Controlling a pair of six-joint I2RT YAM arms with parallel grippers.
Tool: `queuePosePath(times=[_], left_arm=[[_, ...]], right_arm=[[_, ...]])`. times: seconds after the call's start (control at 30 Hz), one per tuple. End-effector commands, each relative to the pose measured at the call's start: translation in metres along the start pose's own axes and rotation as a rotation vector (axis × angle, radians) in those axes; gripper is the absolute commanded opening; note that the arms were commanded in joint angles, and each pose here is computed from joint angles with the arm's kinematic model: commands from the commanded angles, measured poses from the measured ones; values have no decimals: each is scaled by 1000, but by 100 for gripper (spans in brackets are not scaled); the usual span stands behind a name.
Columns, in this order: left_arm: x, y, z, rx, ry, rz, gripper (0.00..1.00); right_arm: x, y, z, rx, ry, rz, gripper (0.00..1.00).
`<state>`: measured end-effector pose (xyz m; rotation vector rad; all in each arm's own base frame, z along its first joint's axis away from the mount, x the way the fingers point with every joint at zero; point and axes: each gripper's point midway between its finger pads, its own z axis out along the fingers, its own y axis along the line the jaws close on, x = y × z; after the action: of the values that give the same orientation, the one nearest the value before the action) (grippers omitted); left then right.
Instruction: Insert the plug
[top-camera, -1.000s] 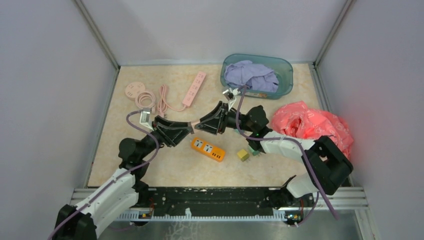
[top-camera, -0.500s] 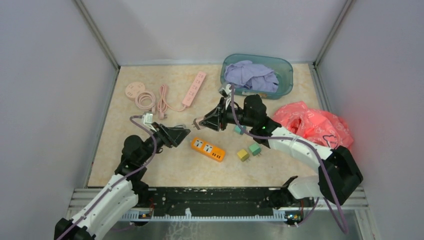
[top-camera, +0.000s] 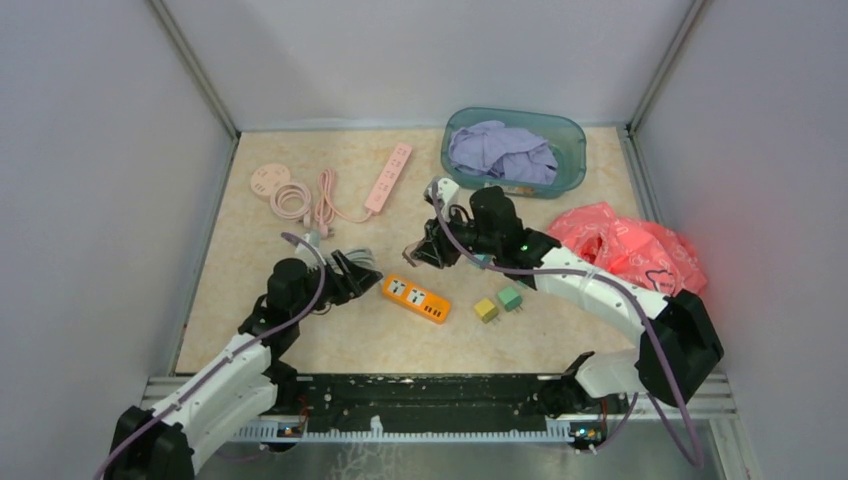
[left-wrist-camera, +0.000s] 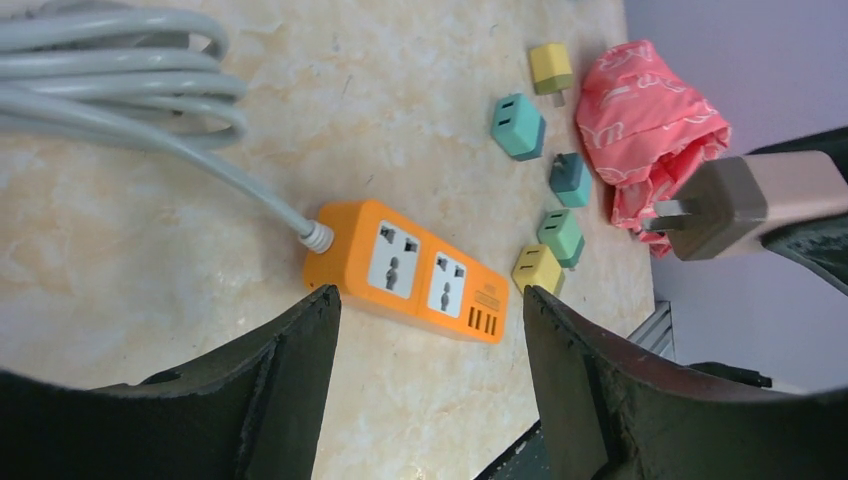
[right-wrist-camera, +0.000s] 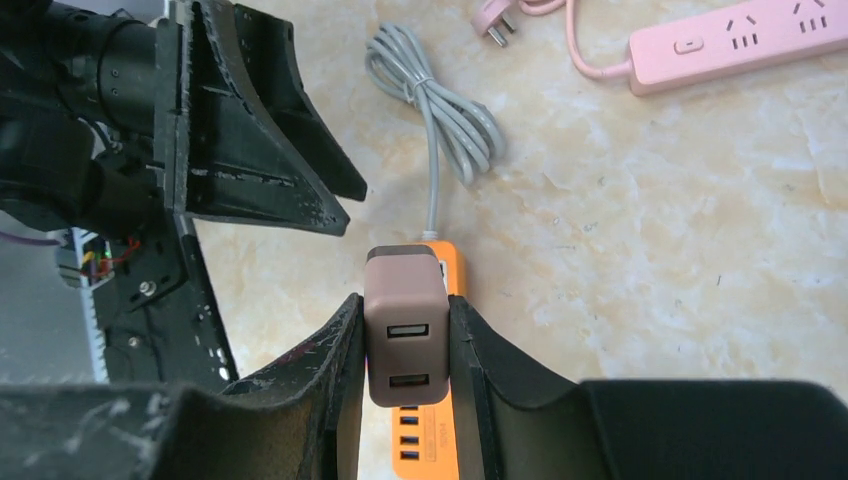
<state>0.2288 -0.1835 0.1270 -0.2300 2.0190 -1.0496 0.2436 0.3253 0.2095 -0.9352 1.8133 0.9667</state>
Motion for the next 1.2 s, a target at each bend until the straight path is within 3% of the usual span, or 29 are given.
queuePosePath(times=[0.0,1.17], left_arm=[[4,9,6,-60,35,-64,73],[62,53,42,-179,267,-231,54]], right_arm=[[-17,1,9,54,18,-119,0],[46,3,70,157,347,-252,0]])
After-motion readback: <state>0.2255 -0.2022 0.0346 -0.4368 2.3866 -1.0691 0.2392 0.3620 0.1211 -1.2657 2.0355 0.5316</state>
